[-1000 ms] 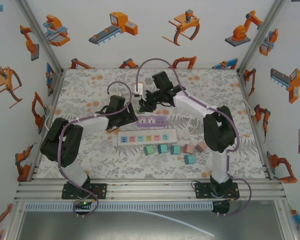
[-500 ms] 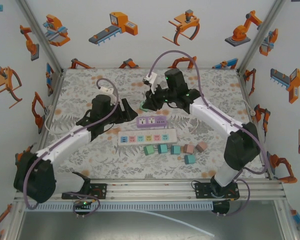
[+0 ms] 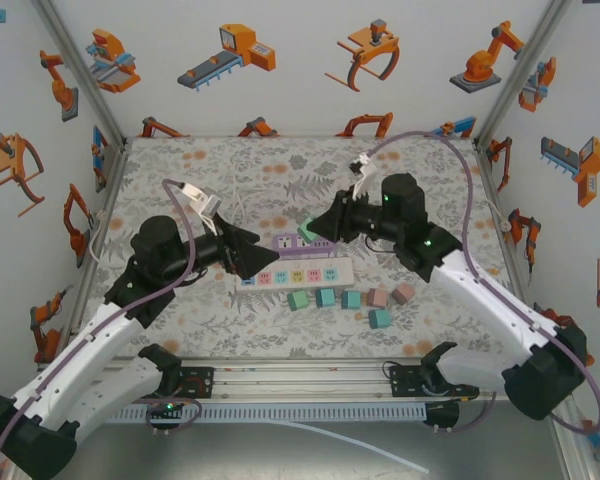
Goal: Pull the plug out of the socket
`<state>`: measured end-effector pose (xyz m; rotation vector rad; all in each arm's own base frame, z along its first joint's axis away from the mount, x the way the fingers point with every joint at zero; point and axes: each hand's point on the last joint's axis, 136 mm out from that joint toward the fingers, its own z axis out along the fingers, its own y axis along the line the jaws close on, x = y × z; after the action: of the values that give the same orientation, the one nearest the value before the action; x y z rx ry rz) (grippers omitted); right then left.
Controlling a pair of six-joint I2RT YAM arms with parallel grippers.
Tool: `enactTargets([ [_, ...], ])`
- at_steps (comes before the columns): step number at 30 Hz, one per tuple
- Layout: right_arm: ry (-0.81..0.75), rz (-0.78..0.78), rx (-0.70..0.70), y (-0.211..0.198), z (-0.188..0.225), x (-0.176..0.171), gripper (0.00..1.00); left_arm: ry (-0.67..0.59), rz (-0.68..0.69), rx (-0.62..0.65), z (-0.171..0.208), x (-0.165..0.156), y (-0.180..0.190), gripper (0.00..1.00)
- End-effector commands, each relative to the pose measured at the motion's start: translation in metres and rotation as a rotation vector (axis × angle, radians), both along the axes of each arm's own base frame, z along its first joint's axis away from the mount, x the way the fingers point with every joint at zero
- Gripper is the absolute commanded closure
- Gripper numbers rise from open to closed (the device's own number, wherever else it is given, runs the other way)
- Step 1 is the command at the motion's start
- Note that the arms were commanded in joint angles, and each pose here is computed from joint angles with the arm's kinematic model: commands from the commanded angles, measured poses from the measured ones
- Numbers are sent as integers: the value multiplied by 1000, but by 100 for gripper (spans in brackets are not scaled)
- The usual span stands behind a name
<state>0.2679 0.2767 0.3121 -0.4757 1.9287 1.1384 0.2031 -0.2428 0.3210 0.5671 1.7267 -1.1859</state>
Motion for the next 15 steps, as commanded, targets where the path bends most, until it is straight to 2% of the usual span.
enactTargets([
  [1,111,-134,115,-26,2,-11,92,-47,-155,9,8,-33,-10,12],
  [5,202,-247,175,-54,-26,-29,93,-84,-239,28,6,-60,-20,0],
  [9,303,-334,183,-78,-71,-47,92,-65,-335,73,-9,-85,-36,3],
  [15,464,-406,179,-94,-132,-65,90,15,-382,237,-67,-108,-56,3],
])
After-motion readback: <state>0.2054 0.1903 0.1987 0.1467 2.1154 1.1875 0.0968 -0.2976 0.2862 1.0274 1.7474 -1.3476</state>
